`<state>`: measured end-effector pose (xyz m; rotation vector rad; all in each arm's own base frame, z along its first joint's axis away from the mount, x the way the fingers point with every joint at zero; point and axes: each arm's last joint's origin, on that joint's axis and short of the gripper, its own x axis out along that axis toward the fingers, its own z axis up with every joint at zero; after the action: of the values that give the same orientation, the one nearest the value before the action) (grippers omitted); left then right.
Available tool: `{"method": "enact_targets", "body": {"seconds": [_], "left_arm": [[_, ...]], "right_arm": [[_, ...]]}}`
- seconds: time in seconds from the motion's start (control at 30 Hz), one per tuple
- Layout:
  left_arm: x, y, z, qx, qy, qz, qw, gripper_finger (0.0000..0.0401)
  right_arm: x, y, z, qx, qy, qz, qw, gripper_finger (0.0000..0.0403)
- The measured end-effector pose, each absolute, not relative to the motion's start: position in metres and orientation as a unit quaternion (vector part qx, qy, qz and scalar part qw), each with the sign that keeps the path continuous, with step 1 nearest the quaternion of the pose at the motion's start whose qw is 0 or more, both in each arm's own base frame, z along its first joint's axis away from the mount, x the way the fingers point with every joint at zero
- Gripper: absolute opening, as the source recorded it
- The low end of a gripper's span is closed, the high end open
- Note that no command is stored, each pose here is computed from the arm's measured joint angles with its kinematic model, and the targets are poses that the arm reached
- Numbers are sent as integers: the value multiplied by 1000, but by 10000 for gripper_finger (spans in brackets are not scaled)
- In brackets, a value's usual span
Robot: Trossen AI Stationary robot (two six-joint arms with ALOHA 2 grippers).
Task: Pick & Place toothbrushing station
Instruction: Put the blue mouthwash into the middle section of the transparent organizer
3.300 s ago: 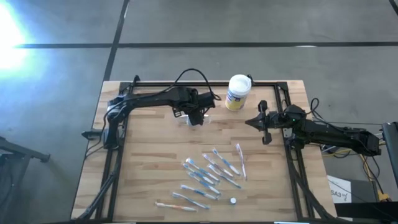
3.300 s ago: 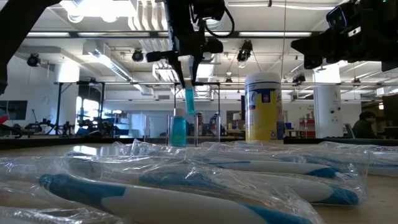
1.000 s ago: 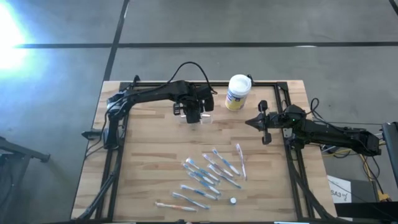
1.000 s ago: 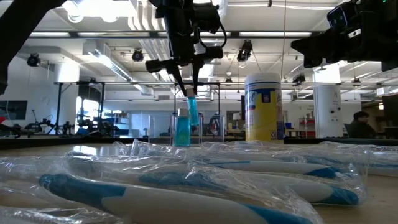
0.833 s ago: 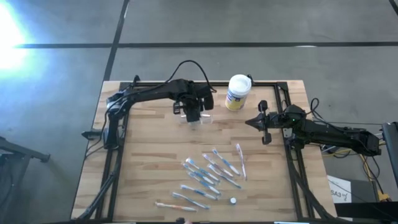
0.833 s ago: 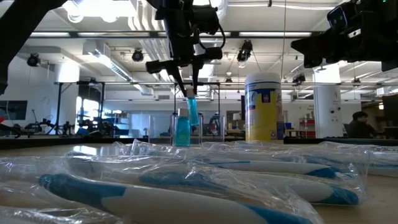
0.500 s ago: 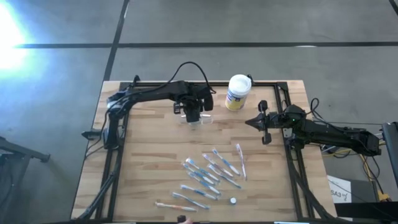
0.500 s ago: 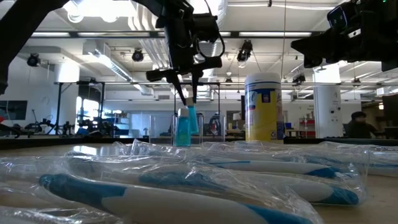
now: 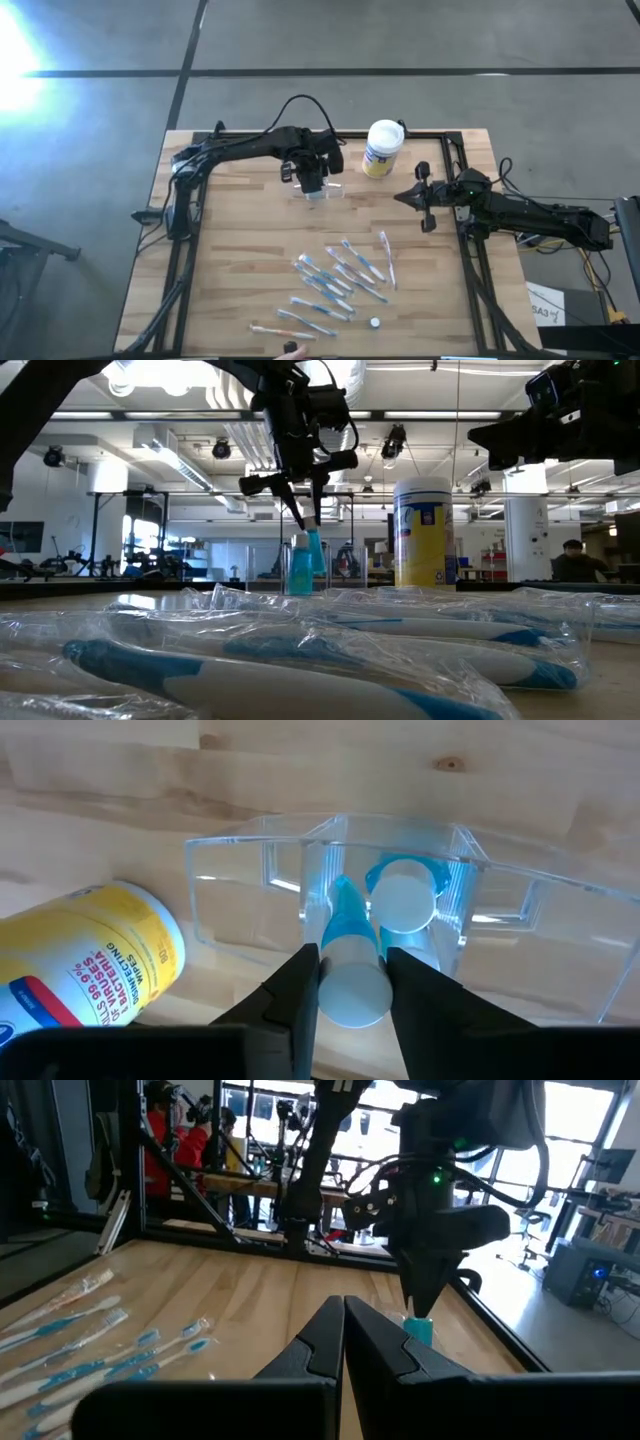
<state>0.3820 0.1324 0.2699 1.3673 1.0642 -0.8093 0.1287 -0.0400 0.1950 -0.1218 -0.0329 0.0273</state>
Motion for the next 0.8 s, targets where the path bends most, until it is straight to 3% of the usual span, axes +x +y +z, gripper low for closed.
{"method": "enact_targets", "body": {"seconds": [0.8], "left_arm": [[384, 138, 272, 543, 449, -308, 640, 124]], "right_arm": [[129, -40, 195, -59, -16, 14, 998, 8]]}}
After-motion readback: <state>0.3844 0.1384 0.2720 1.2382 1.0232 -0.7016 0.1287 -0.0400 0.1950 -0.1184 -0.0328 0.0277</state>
